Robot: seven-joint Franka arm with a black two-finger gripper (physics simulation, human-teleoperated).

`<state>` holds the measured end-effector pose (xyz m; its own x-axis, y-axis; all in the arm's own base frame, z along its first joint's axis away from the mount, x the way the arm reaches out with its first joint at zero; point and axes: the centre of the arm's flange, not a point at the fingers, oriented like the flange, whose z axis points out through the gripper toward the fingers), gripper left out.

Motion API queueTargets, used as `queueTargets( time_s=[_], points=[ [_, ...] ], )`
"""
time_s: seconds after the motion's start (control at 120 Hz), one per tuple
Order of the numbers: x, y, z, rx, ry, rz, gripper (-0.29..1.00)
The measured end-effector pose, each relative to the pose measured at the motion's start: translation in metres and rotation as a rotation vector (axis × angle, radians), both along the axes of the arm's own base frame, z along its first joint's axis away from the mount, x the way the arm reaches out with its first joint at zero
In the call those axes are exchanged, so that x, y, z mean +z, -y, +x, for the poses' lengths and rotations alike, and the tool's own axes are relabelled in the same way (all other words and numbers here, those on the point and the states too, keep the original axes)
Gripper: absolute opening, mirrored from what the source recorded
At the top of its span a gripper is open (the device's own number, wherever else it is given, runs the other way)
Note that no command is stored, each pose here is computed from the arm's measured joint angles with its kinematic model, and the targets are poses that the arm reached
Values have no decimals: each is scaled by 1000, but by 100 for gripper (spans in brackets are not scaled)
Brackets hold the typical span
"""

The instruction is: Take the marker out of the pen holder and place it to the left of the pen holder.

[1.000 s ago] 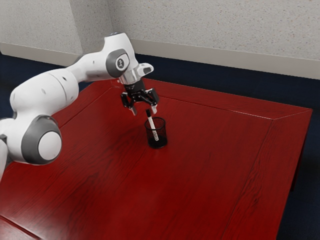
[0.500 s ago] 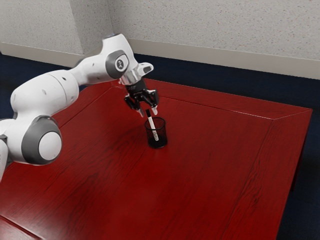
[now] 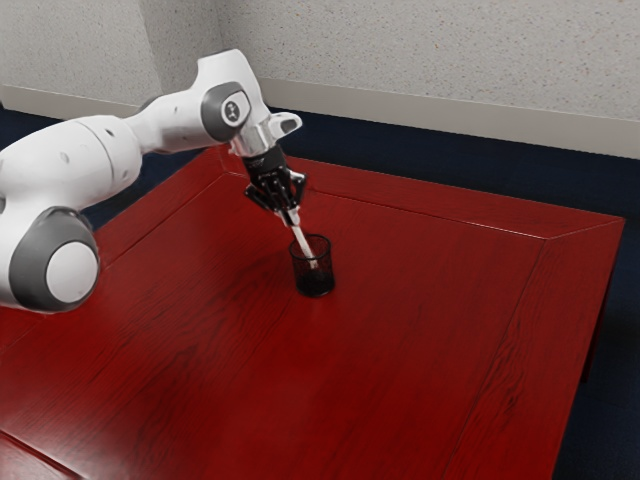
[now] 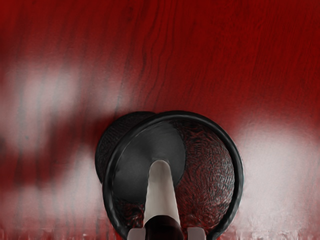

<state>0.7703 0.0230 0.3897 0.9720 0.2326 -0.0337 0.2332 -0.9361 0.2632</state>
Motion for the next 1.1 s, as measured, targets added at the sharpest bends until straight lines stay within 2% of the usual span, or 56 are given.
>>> queueTargets(
  time_s=[0.067, 0.15, 0.233, 0.367, 0.517, 0.675, 0.783, 0.867, 0.95, 1.017, 1.1],
  points=[
    [41, 14, -23, -9, 7, 28, -5],
    [99, 25, -46, -8, 59, 72, -6],
    [119, -9, -56, 51, 73, 106, -6],
    [72, -106, -68, 202, -24, 123, -6],
    [28, -129, -66, 256, -78, 107, -6],
    [29, -127, -64, 275, -65, 76, 30],
    [62, -126, -70, 282, -30, 70, 46],
    [126, -108, -96, 257, 11, 90, 54],
    [202, -51, -134, 167, 58, 114, 59],
    [246, 14, -159, 47, 92, 174, 62],
    [262, 60, -178, -43, 85, 248, 65]
  ],
)
